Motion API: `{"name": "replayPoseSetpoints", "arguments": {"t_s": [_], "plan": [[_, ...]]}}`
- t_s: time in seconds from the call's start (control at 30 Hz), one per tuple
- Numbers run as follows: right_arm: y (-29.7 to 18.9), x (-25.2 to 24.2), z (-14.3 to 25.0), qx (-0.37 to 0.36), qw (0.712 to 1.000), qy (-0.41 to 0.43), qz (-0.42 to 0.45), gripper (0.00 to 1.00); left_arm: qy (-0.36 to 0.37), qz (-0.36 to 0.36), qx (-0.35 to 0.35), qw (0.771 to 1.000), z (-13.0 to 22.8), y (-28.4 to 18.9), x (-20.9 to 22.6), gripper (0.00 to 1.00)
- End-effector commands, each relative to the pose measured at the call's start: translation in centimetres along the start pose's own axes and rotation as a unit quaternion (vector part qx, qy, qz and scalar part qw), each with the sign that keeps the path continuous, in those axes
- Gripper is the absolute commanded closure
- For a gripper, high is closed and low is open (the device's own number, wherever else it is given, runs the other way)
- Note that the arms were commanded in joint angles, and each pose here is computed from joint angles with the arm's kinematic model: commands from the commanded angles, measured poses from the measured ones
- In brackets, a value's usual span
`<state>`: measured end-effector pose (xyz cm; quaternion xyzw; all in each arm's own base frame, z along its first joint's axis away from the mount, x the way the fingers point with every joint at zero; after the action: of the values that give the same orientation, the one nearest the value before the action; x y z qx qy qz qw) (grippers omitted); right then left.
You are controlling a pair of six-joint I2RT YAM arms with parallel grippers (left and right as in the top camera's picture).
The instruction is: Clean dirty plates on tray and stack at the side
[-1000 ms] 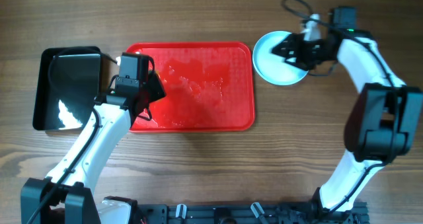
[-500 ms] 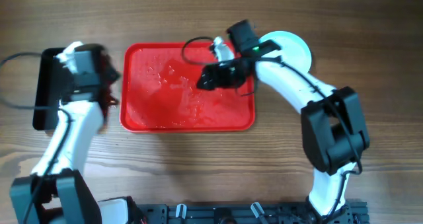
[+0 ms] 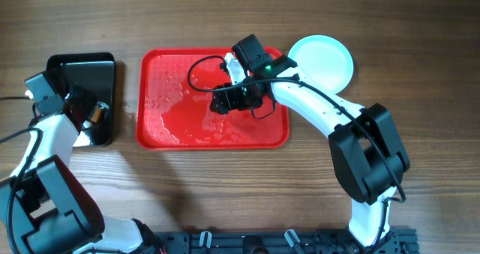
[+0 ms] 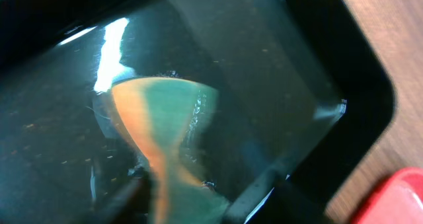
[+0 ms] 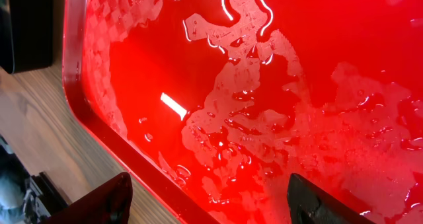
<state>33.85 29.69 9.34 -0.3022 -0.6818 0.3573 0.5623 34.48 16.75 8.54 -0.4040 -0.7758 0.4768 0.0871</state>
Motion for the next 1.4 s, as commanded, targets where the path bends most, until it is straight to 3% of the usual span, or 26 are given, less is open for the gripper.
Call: {"name": "replayPoseSetpoints", "arguments": {"t_s": [0.0,0.27,0.43,0.57,0.83,0.87,0.9,1.37], "plan": [[-0.9,0.5,-0.3,-0.014,1.0,0.01,-0.002,0.25,-0.002,0.049,0.003,0.999,-0.2,-0.7,-1.3,0.02],[-2.7,2.4,0.0,-0.015,0.999,0.005,-0.04,0.28,-0.02,0.124,-0.063,0.99,-2.8,-8.5,-4.0,0.0],[-9.3,5.9,0.8,-0.069,0.994,-0.059,-0.067,0.29,-0.009,0.223,-0.079,0.972,-1.9,-16.3,-6.3,0.0],[-14.7,6.6,3.5,-0.104,0.99,-0.088,-0.021,0.3,-0.013,0.225,-0.051,0.973,0.5,-19.0,-5.9,0.0],[-18.6,4.8,9.8,-0.09,0.984,-0.1,0.117,0.33,-0.03,0.199,0.011,0.98,3.2,-18.7,-4.9,0.0],[-18.7,4.7,10.7,-0.077,0.984,-0.103,0.126,0.27,-0.03,0.198,0.013,0.98,3.2,-18.6,-4.8,0.0],[-18.6,4.6,11.2,-0.066,0.984,-0.103,0.13,0.0,-0.03,0.198,0.014,0.98,3.2,-18.6,-4.8,0.0],[-18.3,4.3,12.1,-0.043,0.984,-0.098,0.141,0.0,-0.031,0.197,0.016,0.98,3.3,-18.5,-4.8,0.0]]}}
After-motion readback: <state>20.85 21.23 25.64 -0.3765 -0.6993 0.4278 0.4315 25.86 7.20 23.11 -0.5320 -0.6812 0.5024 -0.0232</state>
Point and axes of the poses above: each gripper's point midway between its finger pads, its own y axis out along the fingers, its own x axis along the line the jaws close on, z = x × y, the point moved 4 cm from there along -y, back along the fingers, and after that the axes turned 10 degrees about y, right-handed, at the moved point
